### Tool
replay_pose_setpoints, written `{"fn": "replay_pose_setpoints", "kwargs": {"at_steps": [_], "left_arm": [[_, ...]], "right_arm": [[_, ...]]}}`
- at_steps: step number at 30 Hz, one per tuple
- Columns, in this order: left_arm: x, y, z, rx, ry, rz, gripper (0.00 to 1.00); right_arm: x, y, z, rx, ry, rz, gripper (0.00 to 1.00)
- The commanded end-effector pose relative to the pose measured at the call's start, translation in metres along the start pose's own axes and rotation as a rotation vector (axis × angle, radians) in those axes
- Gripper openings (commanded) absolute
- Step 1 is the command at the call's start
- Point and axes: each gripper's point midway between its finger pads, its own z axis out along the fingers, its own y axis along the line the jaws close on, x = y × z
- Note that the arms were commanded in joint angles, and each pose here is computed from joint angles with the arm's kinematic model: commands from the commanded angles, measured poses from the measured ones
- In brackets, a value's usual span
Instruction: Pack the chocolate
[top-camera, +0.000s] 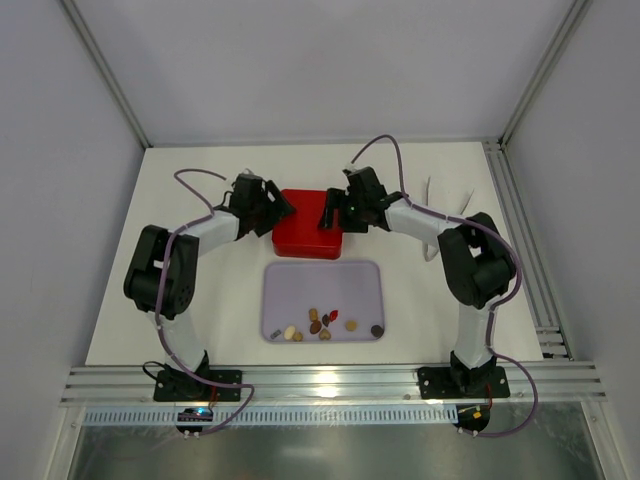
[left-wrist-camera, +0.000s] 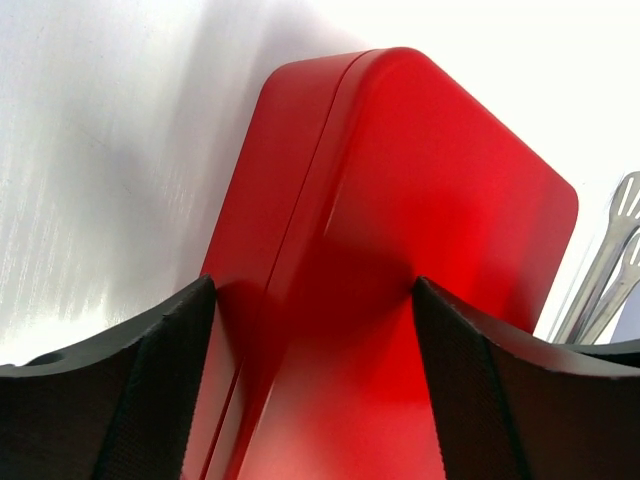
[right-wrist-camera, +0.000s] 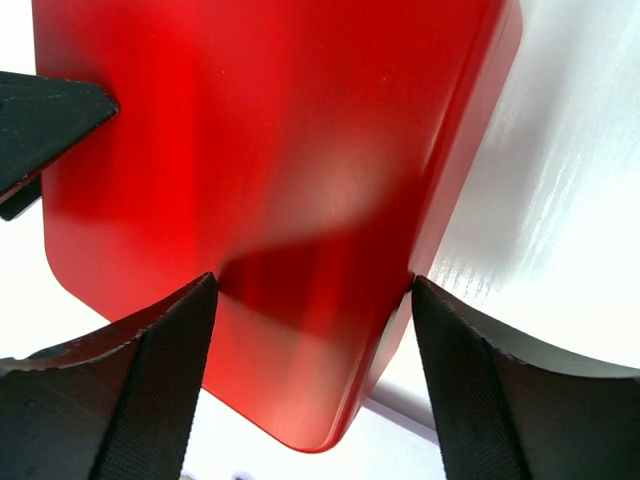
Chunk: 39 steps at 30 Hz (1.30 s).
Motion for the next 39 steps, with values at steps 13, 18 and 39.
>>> {"fn": "replay_pose_setpoints", "kwargs": {"at_steps": [13,18,39], "left_arm": [[0.121,0.08,-0.028,-0.214,0.453,0.113,0.9],[0.115,0.059,-0.032,-0.126,0.458,0.114,0.99],[0.098,0.016,-0.065,0.116,0.488,0.201,1.0]], "right_arm": [[0.038,-0.003,-0.009,-0.121,0.172,0.02,0.94],[0.024,0.0,-0.024,-0.195,0.138,0.058,1.0],[0.028,0.005,-0.068,-0.29,0.047,0.04,1.0]]}}
